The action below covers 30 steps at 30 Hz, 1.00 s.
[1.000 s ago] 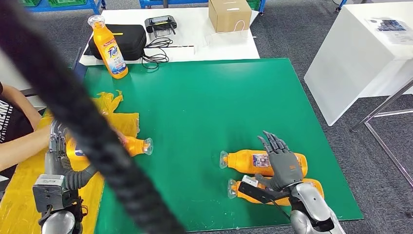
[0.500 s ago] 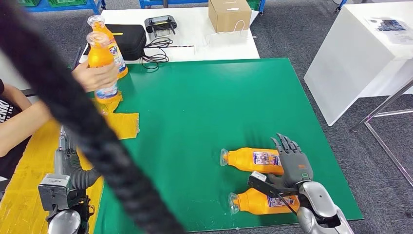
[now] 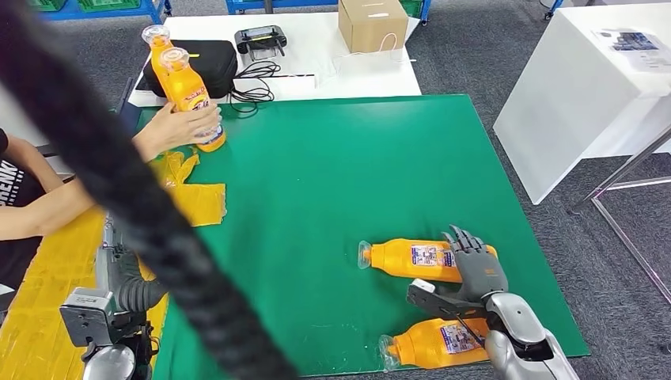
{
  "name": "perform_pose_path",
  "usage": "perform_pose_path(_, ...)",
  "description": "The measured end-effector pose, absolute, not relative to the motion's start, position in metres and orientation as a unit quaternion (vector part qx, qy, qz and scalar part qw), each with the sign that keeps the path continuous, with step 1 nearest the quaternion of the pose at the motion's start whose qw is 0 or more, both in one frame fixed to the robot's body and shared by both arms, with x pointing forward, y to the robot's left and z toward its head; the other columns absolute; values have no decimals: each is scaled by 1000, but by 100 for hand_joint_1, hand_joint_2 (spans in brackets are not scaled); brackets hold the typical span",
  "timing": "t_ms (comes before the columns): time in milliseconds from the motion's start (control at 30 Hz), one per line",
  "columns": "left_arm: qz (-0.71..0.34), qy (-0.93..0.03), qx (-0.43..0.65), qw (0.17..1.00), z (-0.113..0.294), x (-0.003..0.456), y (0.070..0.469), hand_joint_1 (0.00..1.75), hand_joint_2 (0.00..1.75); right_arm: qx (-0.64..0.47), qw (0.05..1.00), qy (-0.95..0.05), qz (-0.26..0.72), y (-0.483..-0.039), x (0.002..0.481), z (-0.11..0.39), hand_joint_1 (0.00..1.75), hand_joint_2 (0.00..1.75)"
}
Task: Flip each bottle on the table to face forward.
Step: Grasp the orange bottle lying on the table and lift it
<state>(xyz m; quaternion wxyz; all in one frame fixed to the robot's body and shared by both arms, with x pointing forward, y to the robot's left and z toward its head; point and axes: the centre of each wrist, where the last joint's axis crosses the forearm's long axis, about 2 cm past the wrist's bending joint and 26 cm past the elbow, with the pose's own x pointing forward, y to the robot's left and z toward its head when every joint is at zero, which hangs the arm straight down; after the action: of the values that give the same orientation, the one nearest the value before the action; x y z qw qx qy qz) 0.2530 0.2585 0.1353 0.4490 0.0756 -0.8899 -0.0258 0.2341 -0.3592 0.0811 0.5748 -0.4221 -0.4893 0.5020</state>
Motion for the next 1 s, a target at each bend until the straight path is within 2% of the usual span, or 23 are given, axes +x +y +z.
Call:
perform_pose_path(33, -26, -890, 75, 449, 135, 253, 258, 0, 175, -421, 575, -489, 503, -359, 235, 81, 17, 175)
perform_pose_path(67, -25, -890, 75, 449, 135, 253, 258, 0, 175, -420, 575, -489, 504, -359, 235, 80, 26, 175)
perform_pose_path(100, -25, -890, 75, 449, 135, 253, 258, 0, 175, -420, 576, -488, 504, -359, 236, 80, 46, 175)
perform_pose_path(167, -25, -890, 75, 449, 135, 253, 258, 0, 175, -419, 576, -488, 504, -358, 236, 79, 107, 175)
perform_pose_path(200, -25, -890, 74, 449, 135, 253, 258, 0, 175, -418, 577, -488, 505, -358, 236, 79, 131, 175)
perform_pose_path(233, -25, -890, 74, 448, 136, 253, 258, 0, 175, -417, 578, -487, 505, -359, 236, 79, 146, 175)
perform_pose_path(333, -26, -891, 73, 448, 137, 253, 256, 0, 175, -413, 582, -487, 503, -358, 236, 78, 167, 175)
perform_pose_path(433, -29, -890, 73, 449, 138, 251, 255, 0, 175, -412, 588, -485, 499, -358, 231, 77, 175, 175)
perform_pose_path(1000, -35, -879, 79, 469, 133, 233, 256, 0, 175, -424, 574, -515, 475, -340, 209, 79, 175, 175)
